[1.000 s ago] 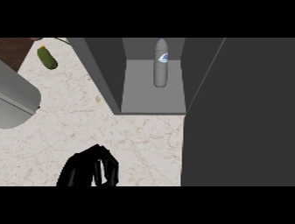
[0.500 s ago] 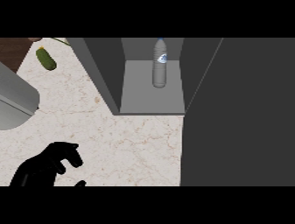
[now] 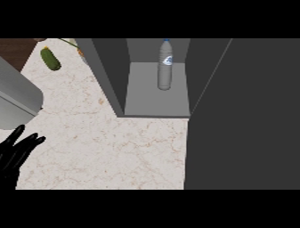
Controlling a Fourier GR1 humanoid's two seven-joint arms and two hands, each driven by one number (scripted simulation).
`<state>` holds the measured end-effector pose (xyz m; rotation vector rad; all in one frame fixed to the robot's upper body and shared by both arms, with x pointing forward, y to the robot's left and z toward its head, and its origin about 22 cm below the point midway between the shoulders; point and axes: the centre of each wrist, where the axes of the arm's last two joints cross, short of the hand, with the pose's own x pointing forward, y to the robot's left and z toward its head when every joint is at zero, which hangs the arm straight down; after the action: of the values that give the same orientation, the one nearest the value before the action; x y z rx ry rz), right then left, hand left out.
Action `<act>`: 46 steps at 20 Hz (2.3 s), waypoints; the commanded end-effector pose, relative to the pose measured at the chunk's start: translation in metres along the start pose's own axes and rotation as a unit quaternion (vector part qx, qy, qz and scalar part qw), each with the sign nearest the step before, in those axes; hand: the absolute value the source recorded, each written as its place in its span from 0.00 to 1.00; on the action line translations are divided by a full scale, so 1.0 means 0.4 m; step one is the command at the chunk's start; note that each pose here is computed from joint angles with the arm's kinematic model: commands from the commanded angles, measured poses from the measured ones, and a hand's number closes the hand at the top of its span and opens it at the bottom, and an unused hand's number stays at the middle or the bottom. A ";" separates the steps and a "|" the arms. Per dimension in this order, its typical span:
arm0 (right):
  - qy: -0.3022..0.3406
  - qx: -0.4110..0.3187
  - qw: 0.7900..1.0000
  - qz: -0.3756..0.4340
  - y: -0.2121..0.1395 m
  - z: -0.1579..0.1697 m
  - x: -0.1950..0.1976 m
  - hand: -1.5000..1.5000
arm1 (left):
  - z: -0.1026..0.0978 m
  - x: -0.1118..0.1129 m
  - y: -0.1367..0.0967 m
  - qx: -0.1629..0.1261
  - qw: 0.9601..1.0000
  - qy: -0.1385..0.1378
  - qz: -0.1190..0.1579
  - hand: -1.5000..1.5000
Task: Pick up the bottled water, place it into the cabinet and close the cabinet
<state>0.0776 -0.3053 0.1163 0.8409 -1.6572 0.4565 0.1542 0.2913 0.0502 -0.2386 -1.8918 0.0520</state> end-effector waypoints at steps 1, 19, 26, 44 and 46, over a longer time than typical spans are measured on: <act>0.010 0.083 0.988 0.131 0.111 -0.079 0.134 1.00 | 0.009 0.035 0.030 0.006 1.000 0.003 -0.001 0.00; 0.023 0.161 0.982 0.098 0.095 -0.213 0.071 1.00 | 0.067 0.084 0.120 0.008 1.000 0.026 -0.001 0.00; 0.031 0.158 0.984 0.071 0.110 -0.280 0.054 1.00 | 0.070 0.116 0.166 0.009 1.000 0.022 -0.011 0.00; 0.092 0.190 0.978 0.005 0.223 -0.644 0.001 1.00 | 0.080 0.175 0.237 -0.031 0.999 0.013 0.003 0.00; 0.119 0.214 0.969 0.013 0.248 -0.687 0.013 1.00 | 0.085 0.182 0.255 -0.025 1.000 0.010 0.007 0.00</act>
<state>0.1880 -0.0911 0.1915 1.0104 -1.4692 0.8192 0.1159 0.3991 0.0896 -0.2718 -1.8662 0.0055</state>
